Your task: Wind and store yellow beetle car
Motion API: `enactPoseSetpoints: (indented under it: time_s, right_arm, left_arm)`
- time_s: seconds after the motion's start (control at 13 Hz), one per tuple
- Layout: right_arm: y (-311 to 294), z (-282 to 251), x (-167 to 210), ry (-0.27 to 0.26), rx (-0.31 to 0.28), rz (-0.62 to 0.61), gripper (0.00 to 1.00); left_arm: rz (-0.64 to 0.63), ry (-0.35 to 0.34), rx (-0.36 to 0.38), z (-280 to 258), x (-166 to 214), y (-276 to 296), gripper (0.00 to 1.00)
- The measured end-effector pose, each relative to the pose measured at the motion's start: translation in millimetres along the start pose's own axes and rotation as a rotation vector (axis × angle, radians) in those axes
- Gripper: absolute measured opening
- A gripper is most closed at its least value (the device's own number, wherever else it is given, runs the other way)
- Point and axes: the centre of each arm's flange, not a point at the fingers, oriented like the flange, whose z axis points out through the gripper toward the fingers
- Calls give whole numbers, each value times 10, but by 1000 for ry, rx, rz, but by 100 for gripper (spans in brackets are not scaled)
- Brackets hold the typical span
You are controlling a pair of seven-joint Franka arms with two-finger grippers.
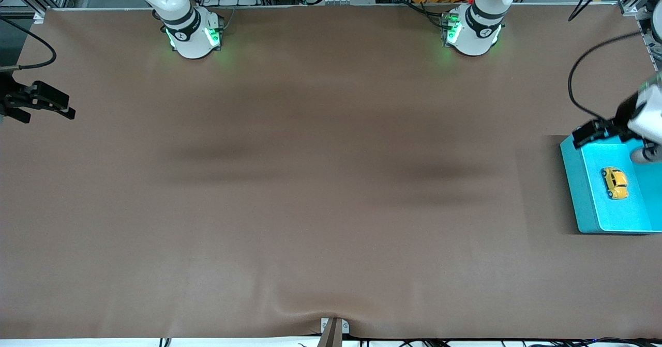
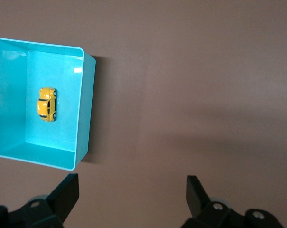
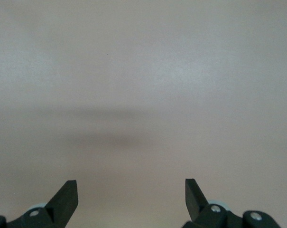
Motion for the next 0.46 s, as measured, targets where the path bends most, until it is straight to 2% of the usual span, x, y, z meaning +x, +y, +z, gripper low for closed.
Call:
enactPoseSetpoints:
  time_s: [0.23, 0.46]
  right_arm:
    - [0, 0, 1, 0, 0, 0, 100]
    - [-1, 0, 1, 0, 0, 0, 100]
  left_arm:
    - [16, 6, -12, -387, -298, 99, 100]
    - [22, 1, -57, -582, -396, 162, 100]
